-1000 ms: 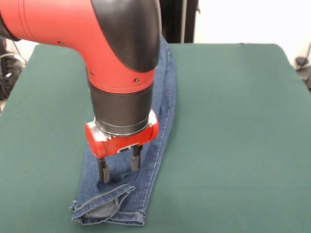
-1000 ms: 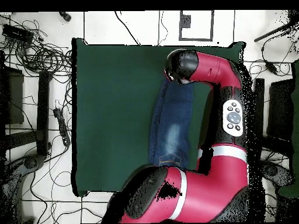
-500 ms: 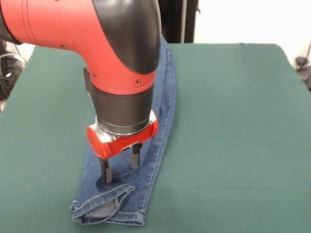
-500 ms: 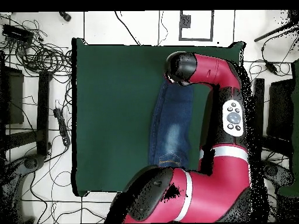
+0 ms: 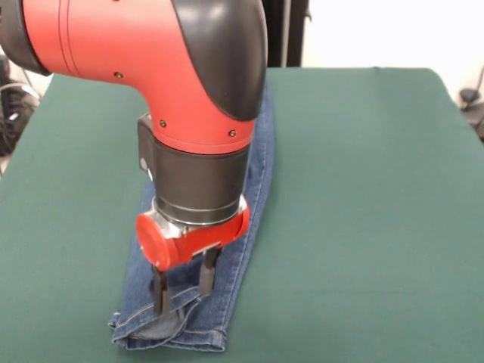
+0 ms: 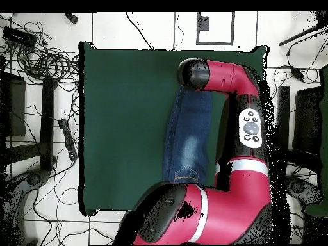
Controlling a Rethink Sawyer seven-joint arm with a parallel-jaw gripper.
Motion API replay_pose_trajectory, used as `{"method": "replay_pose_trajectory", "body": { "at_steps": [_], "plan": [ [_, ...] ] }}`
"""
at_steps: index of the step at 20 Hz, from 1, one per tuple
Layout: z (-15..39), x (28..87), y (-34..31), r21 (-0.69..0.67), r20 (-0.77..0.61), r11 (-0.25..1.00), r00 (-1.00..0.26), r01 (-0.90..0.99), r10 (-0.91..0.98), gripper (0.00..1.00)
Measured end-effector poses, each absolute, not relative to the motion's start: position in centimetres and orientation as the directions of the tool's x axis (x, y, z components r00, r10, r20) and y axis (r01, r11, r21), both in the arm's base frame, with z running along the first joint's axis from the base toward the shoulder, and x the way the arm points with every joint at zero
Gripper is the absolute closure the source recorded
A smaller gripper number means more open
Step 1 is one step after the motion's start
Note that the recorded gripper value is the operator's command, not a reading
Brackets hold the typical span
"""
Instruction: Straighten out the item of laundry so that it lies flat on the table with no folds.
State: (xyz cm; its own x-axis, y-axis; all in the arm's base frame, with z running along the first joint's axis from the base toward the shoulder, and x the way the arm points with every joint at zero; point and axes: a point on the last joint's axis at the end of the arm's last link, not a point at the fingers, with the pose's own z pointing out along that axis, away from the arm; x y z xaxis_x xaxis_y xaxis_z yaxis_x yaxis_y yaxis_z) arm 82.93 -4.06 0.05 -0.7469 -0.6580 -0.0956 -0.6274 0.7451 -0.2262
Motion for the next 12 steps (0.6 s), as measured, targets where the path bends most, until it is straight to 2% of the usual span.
{"method": "replay_pose_trajectory", "body": {
  "at_steps": [6,12],
  "plan": [
    [0.2,84.4,-4.1,-0.317,-0.177,0.728,-0.716,-0.608,-0.675,0.0],
    [-0.4,84.1,-3.8,-0.303,-0.166,0.729,-0.719,-0.614,-0.675,0.0]
  ]
}}
